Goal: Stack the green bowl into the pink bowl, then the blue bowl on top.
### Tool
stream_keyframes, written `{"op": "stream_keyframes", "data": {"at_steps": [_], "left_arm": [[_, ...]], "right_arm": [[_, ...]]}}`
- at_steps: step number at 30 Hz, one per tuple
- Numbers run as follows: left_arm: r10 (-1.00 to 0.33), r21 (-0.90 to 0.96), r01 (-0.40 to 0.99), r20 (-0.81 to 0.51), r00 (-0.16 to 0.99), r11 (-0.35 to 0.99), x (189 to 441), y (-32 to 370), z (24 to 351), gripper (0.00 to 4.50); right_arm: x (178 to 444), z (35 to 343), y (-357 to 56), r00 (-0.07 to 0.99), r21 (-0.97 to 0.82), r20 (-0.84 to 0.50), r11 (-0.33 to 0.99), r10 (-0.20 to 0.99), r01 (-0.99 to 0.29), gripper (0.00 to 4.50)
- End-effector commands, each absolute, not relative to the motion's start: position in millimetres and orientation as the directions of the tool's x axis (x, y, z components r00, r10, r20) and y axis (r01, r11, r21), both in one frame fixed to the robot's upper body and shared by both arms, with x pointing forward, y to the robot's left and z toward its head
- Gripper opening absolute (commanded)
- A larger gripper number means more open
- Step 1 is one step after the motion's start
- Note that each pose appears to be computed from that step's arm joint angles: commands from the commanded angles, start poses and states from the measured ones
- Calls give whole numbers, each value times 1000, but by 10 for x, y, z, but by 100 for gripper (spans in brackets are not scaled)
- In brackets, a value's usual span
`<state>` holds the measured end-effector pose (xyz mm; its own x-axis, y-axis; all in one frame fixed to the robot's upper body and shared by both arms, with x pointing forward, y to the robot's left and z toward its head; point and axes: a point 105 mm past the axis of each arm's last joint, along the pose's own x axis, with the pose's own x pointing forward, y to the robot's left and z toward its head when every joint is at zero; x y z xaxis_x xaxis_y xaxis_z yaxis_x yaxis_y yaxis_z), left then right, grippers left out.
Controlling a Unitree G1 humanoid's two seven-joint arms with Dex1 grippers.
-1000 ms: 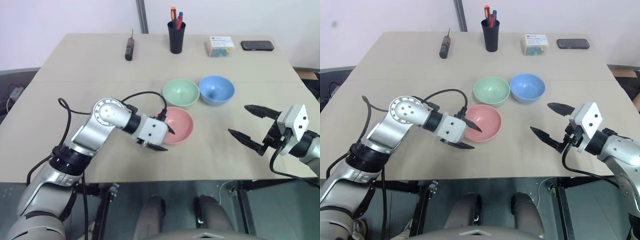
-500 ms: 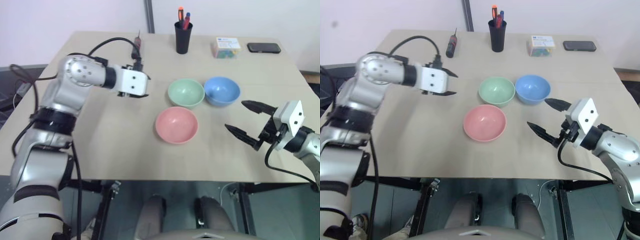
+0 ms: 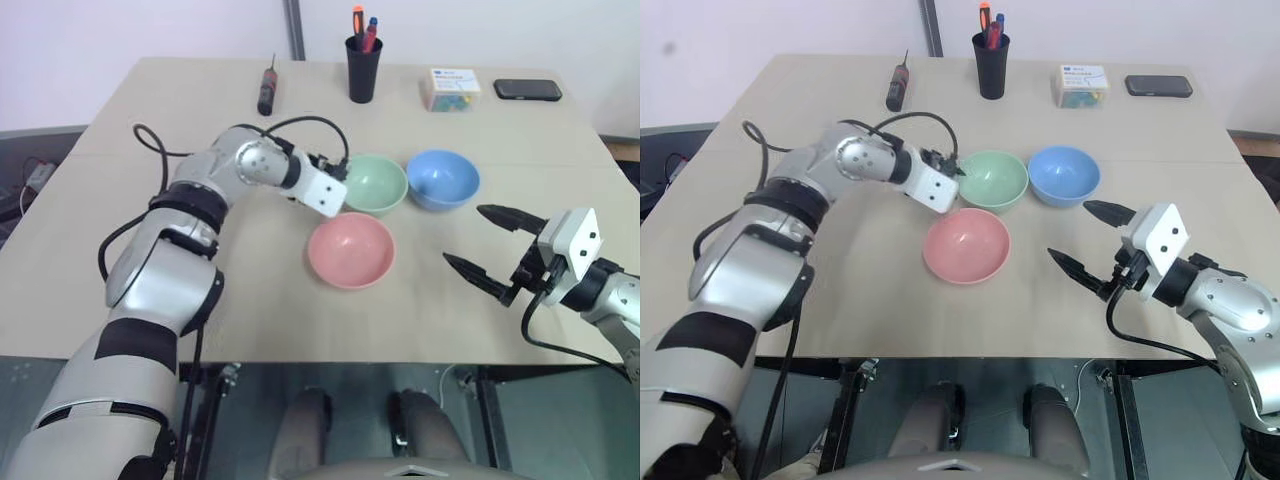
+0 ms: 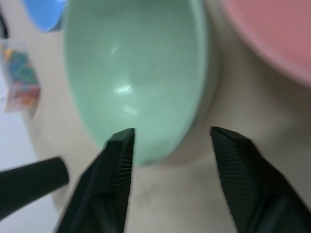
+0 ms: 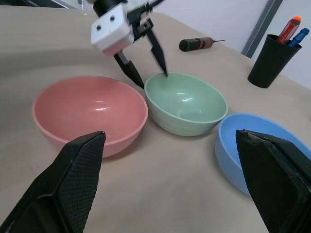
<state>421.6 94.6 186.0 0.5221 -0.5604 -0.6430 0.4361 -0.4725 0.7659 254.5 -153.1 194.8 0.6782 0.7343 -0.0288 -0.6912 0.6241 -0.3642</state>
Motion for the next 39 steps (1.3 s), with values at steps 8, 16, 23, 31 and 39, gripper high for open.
{"op": "stream_keyframes", "data": {"at_steps": [8,16,23,31,39], "left_arm": [[-616,814,377,-581,531,-442,4219,881,2107,4],[-685,734,410,-668,292,-541,3642,1199,2342,4],[-661,615,447,-747,67,-650,2933,1181,2248,4],[-694,625,502,-717,68,-597,2902,1141,2281,274],[-847,584,792,-501,180,-177,2725,1256,2612,320]], "right_arm": [[2497,2056,-1549,697,-402,4,639,718,-656,450],[2504,2036,-1633,701,-401,-10,640,713,-656,450],[2550,2005,-1696,706,-396,-22,642,708,-656,450],[2579,1989,-1627,682,-393,-29,619,730,-680,450],[2802,1899,-1569,660,-433,-64,576,748,-694,450]]}}
